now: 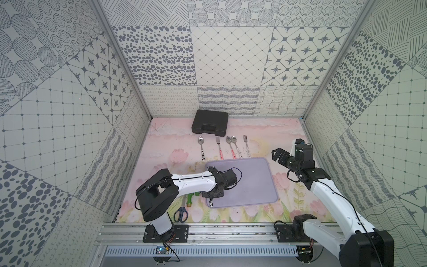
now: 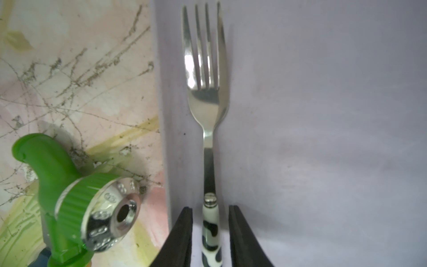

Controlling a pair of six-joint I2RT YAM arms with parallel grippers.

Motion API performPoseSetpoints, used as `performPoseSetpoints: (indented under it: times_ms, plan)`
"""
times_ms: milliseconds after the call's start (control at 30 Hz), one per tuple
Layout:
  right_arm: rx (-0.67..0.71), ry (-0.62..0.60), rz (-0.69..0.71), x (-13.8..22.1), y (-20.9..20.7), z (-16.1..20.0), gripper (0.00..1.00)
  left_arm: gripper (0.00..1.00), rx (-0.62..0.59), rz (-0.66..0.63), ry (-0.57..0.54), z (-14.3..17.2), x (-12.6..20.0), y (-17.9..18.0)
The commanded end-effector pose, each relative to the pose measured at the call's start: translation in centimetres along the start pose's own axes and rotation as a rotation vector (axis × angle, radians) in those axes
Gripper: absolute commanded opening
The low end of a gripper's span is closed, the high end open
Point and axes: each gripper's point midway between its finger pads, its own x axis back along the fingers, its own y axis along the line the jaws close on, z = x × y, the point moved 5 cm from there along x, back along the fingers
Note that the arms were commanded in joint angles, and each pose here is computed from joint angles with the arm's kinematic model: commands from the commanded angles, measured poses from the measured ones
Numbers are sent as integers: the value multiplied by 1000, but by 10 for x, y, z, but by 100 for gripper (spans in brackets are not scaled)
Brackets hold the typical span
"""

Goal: Set the spoon and fork side by side
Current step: Place the fork on the tray.

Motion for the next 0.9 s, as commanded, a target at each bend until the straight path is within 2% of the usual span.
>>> performPoseSetpoints:
  times_ms: [0,233,433,633,867]
  plan:
    - [18,-19,-8,0,1,-1,97,35,-19,4,-8,-4,15,0]
    - [18,-19,-9,1,2,-1,97,36,-38,45,-73,-25,39,-8]
    - [19,-10,-9,-1,1,1,97,36,-23,78,-104,-57,48,-8]
    - [22,-2,-7,-3,1,1,97,36,2,72,-119,-95,43,1]
    - [27,5,-3,-4,1,3,97,36,49,67,-105,-134,21,17]
